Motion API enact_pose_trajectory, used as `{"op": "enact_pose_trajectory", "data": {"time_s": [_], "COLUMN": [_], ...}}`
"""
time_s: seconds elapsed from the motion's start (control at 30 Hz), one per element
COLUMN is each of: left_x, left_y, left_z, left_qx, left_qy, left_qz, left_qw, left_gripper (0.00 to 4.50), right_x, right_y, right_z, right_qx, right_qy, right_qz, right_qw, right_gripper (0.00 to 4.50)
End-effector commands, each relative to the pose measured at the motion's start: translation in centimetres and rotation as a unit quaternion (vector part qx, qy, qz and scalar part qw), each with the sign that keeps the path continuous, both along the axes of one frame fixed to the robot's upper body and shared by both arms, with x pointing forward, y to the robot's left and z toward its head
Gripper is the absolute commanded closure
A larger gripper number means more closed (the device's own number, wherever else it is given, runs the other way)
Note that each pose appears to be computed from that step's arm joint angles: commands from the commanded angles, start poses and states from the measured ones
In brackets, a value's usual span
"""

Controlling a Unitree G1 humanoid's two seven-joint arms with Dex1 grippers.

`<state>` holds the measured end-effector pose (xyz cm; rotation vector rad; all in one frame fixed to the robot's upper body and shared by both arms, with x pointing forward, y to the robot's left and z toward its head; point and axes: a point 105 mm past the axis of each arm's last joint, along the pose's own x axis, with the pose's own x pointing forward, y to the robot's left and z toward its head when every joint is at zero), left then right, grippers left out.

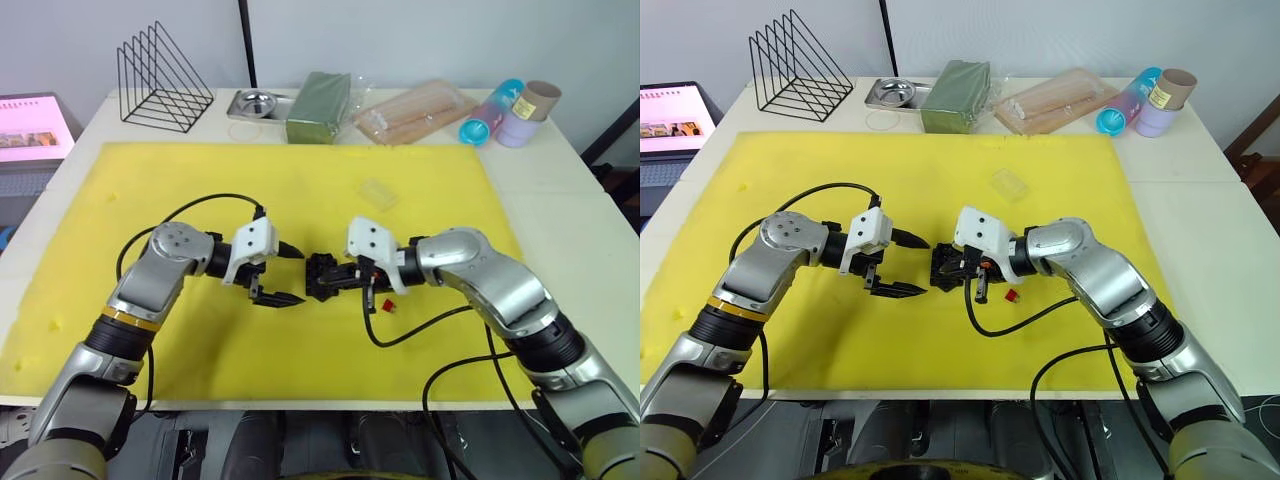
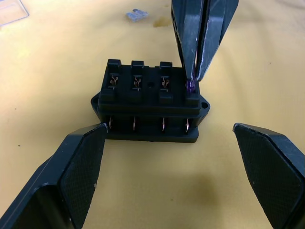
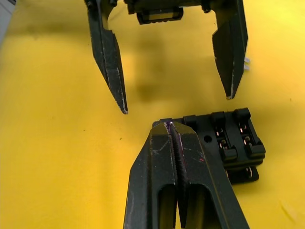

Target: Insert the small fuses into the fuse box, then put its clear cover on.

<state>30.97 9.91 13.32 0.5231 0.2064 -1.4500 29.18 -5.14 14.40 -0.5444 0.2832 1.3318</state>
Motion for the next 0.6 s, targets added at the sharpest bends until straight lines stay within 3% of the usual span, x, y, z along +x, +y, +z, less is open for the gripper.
{"op": "enact_pose_trajectory", "data": {"time_s": [0.03, 0.27, 0.6], "left_x": [0.0, 0.1, 0.3], "left_y": [-0.1, -0.1, -0.3], "left_z": [1.0, 1.1, 1.6], "left_qx": [-0.001, -0.003, -0.010], "left_qy": [-0.024, -0.024, -0.025], "left_qz": [-0.006, -0.005, -0.003], "left_qw": [1.000, 1.000, 1.000], "left_gripper": [0.00, 0.00, 0.00], "right_x": [0.5, 0.4, 0.1], "right_y": [-1.0, -1.7, -0.7], "right_z": [-2.4, -3.4, 0.3], "right_qx": [-0.037, -0.063, -0.007], "right_qy": [0.012, 0.004, -0.010], "right_qz": [-0.018, -0.014, 0.004], "right_qw": [0.999, 0.998, 1.000], "right_gripper": [4.45, 4.45, 4.45]}}
